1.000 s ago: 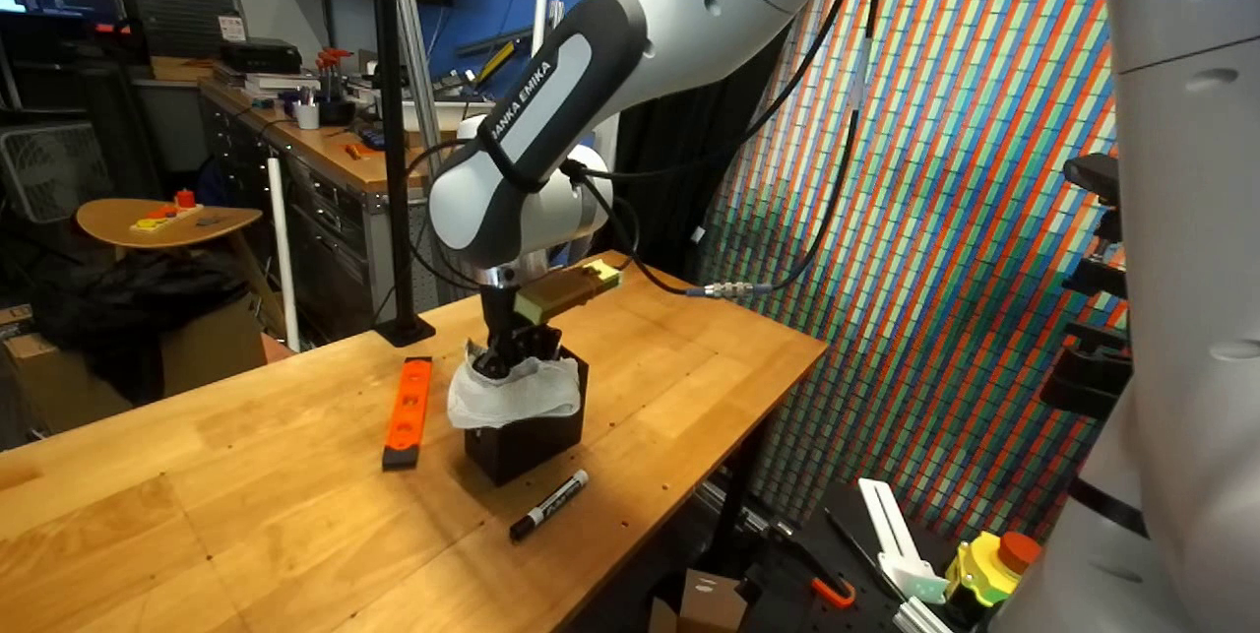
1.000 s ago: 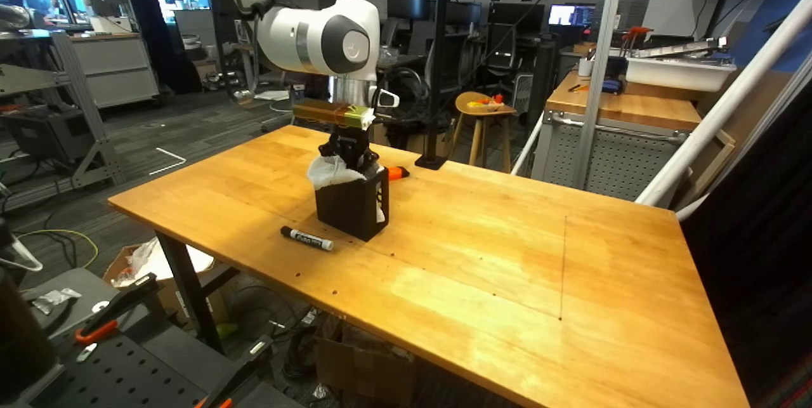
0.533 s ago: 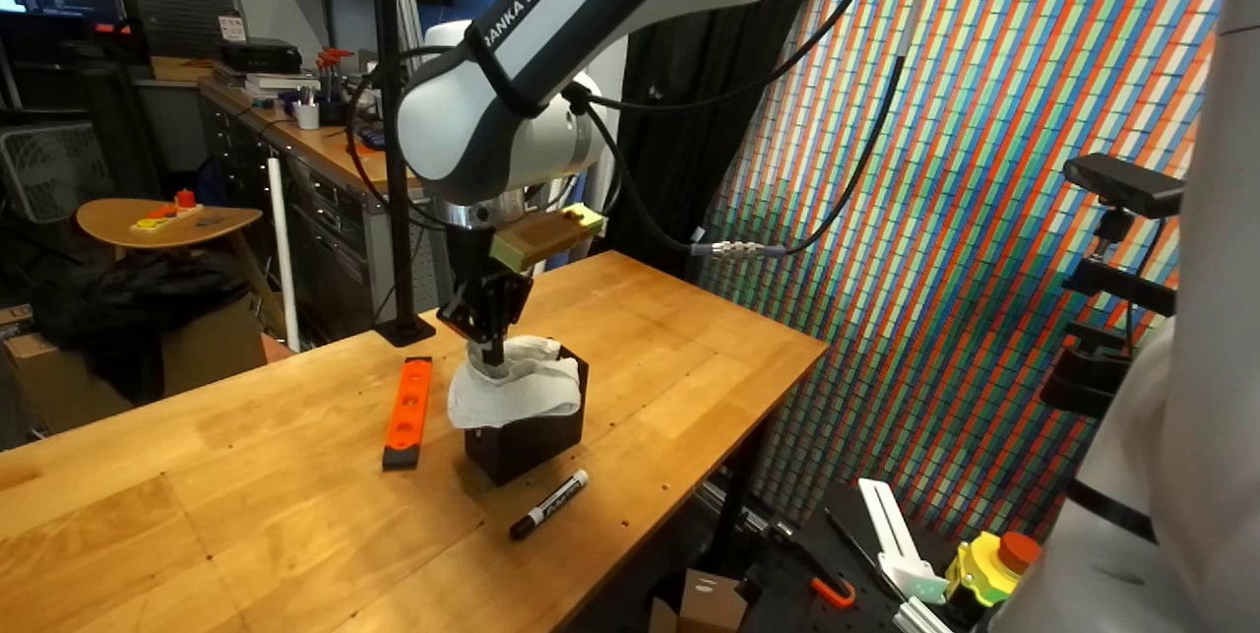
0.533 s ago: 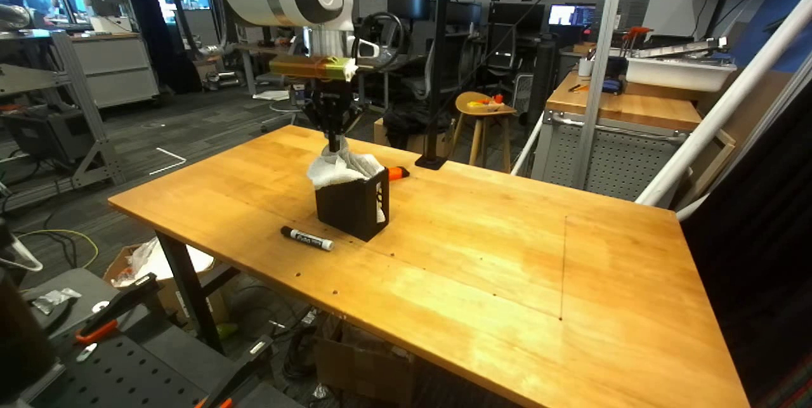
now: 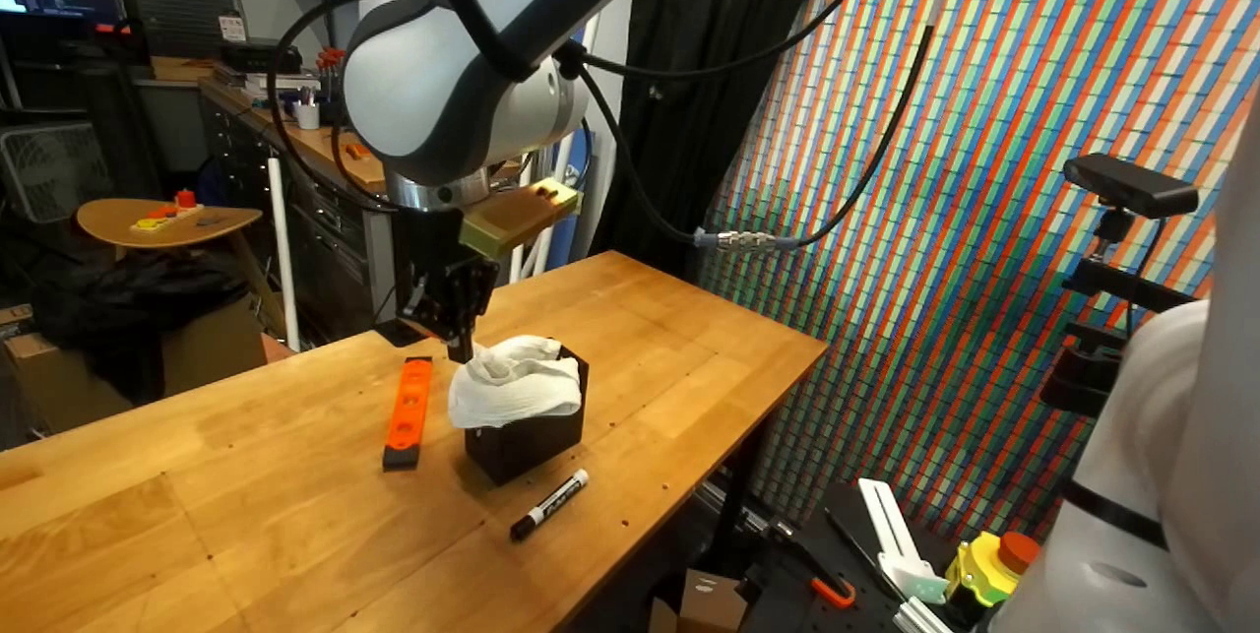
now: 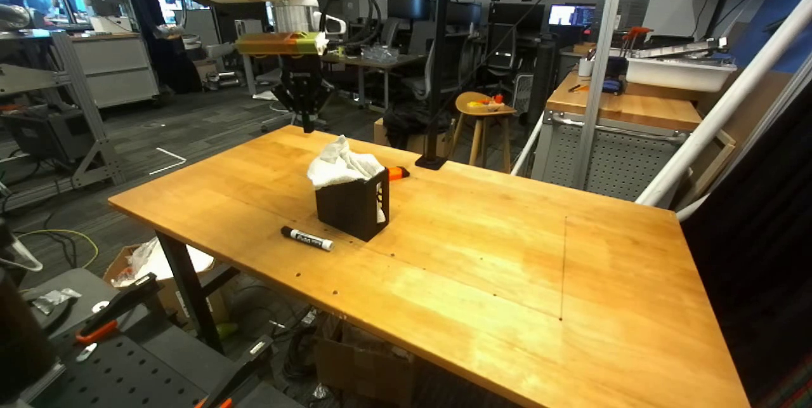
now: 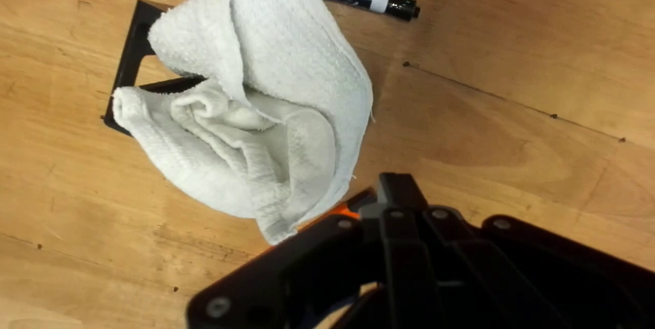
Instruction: Put the towel in the box
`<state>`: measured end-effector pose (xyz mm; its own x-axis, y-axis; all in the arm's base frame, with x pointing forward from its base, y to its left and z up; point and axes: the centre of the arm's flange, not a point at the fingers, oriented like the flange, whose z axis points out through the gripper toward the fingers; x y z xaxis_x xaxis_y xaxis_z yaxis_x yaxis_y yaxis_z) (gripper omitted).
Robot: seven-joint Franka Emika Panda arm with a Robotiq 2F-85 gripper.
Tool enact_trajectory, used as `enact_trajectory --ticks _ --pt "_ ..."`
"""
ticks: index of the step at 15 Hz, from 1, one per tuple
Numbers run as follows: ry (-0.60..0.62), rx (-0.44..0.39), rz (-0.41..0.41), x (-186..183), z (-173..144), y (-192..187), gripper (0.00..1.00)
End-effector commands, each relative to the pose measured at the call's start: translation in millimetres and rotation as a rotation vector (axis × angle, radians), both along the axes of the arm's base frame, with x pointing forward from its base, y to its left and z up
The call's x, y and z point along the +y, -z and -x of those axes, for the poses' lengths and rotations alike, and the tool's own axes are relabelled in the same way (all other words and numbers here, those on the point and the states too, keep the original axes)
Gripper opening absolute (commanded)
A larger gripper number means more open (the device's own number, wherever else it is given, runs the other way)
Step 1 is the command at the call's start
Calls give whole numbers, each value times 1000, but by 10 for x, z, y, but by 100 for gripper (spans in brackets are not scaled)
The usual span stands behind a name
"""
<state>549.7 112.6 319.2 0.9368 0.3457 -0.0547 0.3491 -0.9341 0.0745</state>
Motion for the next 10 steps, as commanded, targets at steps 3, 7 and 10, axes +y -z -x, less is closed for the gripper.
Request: enact_trajectory --ticks 3,7,10 --pt "-75 31 53 50 229 45 2" --pt "-122 69 101 1 330 193 2" --pt "-165 90 141 -75 418 281 2"
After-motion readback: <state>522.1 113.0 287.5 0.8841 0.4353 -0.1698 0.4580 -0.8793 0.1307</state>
